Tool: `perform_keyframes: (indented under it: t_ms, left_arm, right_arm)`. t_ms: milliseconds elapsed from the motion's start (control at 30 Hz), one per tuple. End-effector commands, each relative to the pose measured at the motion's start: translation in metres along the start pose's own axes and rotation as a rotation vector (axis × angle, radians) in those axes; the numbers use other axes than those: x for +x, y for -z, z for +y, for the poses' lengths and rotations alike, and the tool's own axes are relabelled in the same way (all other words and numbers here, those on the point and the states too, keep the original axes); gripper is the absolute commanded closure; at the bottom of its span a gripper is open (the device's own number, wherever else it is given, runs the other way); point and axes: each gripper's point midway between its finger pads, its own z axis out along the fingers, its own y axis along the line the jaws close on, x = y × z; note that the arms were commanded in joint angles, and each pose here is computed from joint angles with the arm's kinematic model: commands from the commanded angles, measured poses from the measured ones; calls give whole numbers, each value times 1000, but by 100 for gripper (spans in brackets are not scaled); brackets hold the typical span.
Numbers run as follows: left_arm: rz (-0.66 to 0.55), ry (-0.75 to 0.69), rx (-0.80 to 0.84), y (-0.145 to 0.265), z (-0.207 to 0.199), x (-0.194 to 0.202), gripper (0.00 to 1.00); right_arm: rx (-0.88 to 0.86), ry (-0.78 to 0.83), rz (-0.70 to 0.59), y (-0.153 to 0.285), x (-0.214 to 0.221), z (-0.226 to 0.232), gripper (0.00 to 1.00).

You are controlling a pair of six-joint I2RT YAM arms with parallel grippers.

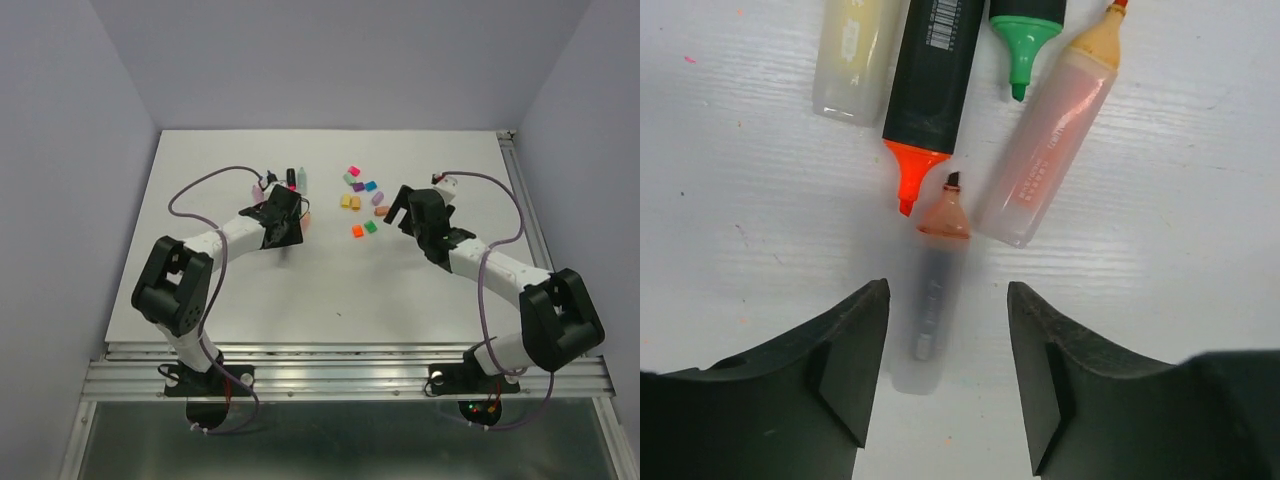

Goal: Open the pen caps

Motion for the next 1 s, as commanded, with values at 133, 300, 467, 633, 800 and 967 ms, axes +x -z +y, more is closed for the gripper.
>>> perform_keyframes:
  t_ms: [133,300,467,633,800,967]
  left_arm:
    - [-171,48,73,67,-2,-43,21]
    - [-389,148,111,140,15,-78,1]
    - [-567,359,-11,180,66,-85,1]
    - [-650,530,-49,201,102,-69,1]
    - [-652,540,-4,204,102,-60,1]
    - [-645,539,-15,202,103,-59,1]
  right_arm:
    - [91,-63,10,47,-13,-31,0]
    - [163,-118,-48,87,-29,-61,0]
    - [298,-148,-122,117,-35,-103,0]
    - [329,-207,-156,139,-34,-124,0]
    - [339,-251,-189,145,-33,-133,0]
    - [346,-245,-202,146,-30,-140,0]
